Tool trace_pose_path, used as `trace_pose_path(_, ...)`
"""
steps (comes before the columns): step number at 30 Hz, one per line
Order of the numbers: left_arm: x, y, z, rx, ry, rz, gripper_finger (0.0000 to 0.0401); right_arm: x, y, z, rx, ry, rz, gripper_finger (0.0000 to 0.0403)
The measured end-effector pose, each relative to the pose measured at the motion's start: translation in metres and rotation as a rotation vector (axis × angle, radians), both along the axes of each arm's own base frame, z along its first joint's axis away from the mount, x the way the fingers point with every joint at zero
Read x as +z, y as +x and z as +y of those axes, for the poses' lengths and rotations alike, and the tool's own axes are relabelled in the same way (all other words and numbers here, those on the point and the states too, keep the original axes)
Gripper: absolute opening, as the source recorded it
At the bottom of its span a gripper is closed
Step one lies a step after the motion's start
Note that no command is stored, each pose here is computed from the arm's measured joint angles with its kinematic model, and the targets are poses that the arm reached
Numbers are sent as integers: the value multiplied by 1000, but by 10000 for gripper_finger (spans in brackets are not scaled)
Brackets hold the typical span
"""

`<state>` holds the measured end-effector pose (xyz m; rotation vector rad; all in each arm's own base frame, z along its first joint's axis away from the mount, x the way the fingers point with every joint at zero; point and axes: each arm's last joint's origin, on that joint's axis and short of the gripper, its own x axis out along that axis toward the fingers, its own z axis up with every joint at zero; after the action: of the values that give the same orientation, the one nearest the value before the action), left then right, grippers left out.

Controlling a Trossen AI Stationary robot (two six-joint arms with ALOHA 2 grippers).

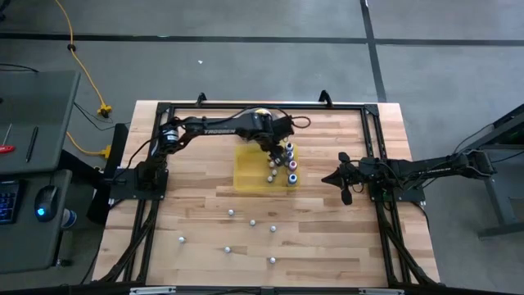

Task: Pick & Place food coloring
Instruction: Put the bottom left small black food coloring bottle into the yellow container

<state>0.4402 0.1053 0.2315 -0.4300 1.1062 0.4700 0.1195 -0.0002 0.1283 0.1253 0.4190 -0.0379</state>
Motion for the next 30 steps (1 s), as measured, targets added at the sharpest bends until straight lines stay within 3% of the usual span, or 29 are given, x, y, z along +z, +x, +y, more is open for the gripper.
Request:
trace_pose_path(6, 44, -5, -11, -70, 89, -28, 189, 0, 0, 0, 0, 0, 0, 0)
trace_pose_path(17, 116, -52, -54, -214, 186, -54, 189, 0, 0, 0, 0, 0, 0, 0)
trace_pose_path(23, 132, -88, -86, -311, 192, -55, 189, 0, 0, 0, 0, 0, 0, 0)
trace_pose_path(30, 121, -141, -120, -381, 174, -103, 189, 0, 0, 0, 0, 0, -1, 0)
